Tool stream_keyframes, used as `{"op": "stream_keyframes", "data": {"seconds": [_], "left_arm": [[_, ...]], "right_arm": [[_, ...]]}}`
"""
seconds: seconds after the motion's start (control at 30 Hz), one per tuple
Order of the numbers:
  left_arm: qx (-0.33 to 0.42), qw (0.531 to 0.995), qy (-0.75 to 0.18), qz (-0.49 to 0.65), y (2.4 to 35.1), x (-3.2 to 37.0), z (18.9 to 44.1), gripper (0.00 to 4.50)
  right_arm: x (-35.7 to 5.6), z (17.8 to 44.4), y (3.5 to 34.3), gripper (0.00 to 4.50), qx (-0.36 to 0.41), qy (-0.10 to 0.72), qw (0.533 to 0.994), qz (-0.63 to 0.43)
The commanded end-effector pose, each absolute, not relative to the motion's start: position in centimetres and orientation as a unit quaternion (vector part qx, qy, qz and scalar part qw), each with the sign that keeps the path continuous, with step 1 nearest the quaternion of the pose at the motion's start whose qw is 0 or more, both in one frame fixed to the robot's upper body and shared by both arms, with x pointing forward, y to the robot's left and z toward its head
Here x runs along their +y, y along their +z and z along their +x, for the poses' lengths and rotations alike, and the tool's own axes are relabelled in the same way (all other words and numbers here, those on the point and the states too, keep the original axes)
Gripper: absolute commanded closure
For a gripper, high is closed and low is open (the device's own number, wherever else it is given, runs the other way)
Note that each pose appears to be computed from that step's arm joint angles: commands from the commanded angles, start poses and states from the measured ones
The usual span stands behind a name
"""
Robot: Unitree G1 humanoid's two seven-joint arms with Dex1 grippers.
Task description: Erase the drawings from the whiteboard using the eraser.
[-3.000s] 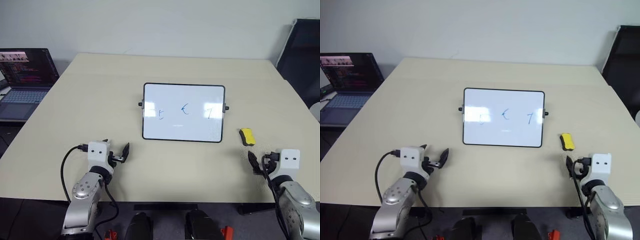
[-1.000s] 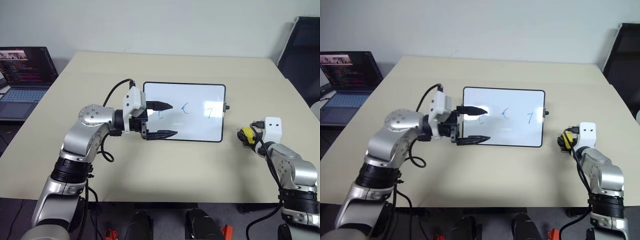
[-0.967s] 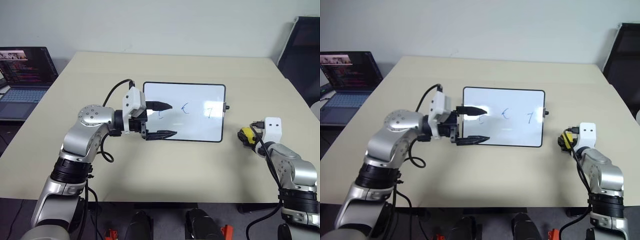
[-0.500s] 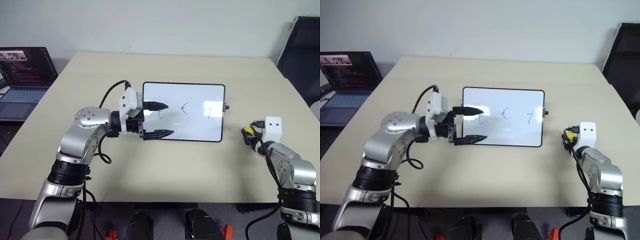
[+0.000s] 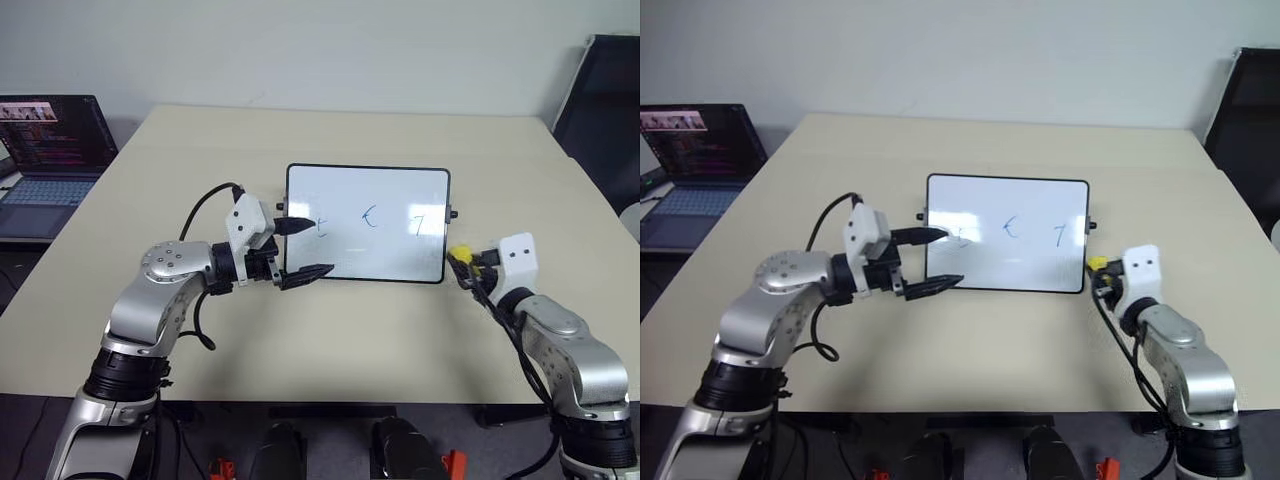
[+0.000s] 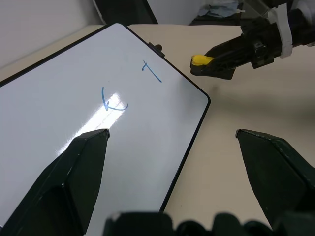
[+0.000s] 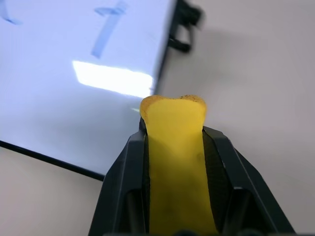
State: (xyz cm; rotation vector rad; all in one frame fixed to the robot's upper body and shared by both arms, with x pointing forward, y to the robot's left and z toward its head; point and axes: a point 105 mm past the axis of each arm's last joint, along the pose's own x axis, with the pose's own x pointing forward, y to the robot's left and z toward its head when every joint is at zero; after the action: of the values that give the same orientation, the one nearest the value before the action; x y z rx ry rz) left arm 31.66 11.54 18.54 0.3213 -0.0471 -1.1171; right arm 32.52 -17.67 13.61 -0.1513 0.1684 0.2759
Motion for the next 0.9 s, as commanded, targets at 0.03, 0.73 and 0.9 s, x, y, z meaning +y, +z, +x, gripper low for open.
{"op": "stream_keyframes", "data": {"seconds": [0.03,0.73,0.9], "left_arm": [[-0.050,0.834,-0.527,0.157,20.0,10.9,31.9,0.00],[-0.048,0.813,-0.564,0.136,19.9,10.0,31.6,0.00],[-0.050,0.814,-0.563,0.134,20.1,10.0,31.7,0.00]], "right_arm": [[-16.1,33.1,16.4,3.38,0.034,0.148,0.982,-0.114],[-15.0,38.1,14.5,3.38,0.082,0.153,0.955,-0.241],[-14.7,37.0,13.1,3.38,0.107,0.177,0.945,-0.251]]}}
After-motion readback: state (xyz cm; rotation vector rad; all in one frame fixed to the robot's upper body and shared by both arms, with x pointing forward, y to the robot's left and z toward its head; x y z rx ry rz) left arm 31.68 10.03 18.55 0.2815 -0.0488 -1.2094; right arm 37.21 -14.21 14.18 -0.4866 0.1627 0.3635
